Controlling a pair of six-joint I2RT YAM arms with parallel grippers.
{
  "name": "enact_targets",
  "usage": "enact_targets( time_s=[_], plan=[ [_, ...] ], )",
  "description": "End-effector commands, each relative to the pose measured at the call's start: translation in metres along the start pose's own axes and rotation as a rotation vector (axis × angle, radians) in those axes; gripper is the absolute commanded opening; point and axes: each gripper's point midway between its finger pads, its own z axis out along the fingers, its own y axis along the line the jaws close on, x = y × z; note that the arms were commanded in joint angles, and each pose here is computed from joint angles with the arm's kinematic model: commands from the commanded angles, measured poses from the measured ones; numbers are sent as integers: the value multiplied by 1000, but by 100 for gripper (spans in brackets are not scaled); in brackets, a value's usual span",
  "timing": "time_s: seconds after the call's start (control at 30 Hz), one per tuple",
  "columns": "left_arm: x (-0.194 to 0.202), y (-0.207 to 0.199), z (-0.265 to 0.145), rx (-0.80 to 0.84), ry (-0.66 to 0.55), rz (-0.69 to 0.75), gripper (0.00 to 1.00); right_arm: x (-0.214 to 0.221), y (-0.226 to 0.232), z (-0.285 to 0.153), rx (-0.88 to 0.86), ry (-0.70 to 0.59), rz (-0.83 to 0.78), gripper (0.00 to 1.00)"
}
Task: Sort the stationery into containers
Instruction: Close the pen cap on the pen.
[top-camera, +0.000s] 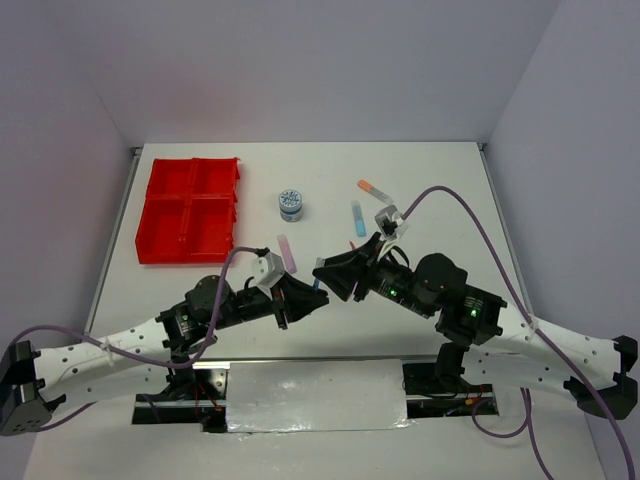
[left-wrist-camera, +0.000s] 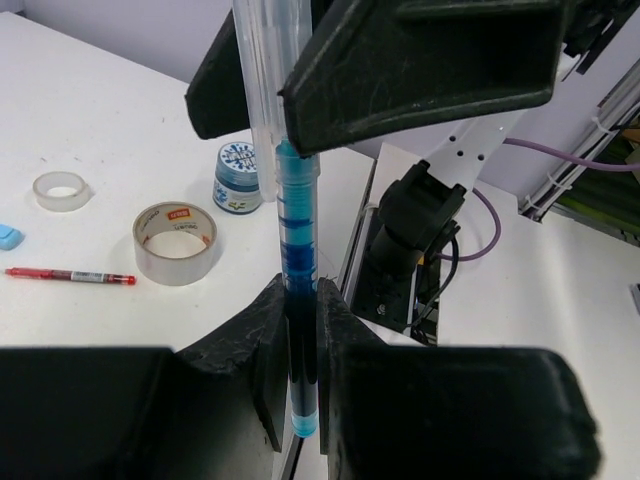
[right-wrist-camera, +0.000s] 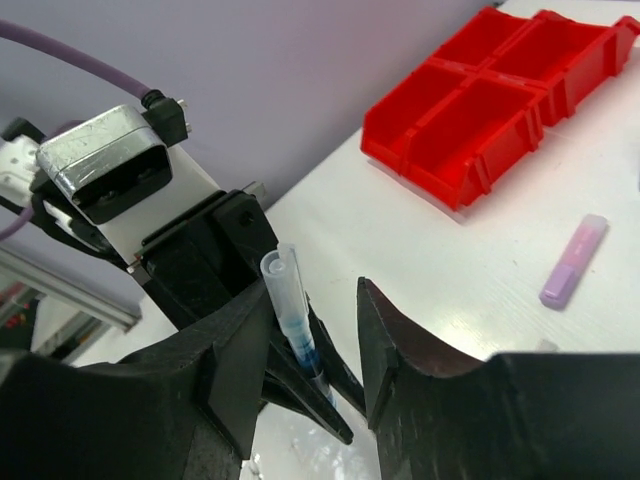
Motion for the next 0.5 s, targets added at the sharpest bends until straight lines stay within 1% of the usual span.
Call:
enact_targets(
  time_s=[0.0,0.17,0.27,0.33,0.47],
  plan=[
    [-27,-5,5,25,-130,3,0,-12,1,-6,21,2,-51,47],
    [-21,-2,11,19,-106,-4,0,-20,1,-7,30,-17,-73,50],
    [-17,-2,14,23,-94,-10,0,-23,1,-9,26,-29,-91,51],
    [-16,-2,14,23,-92,-14,0,-23,1,-8,26,-28,-99,50],
    [-16,-2,14,25,-95,-13,0,-20,-2,-6,32,-20,-121,45]
  ],
)
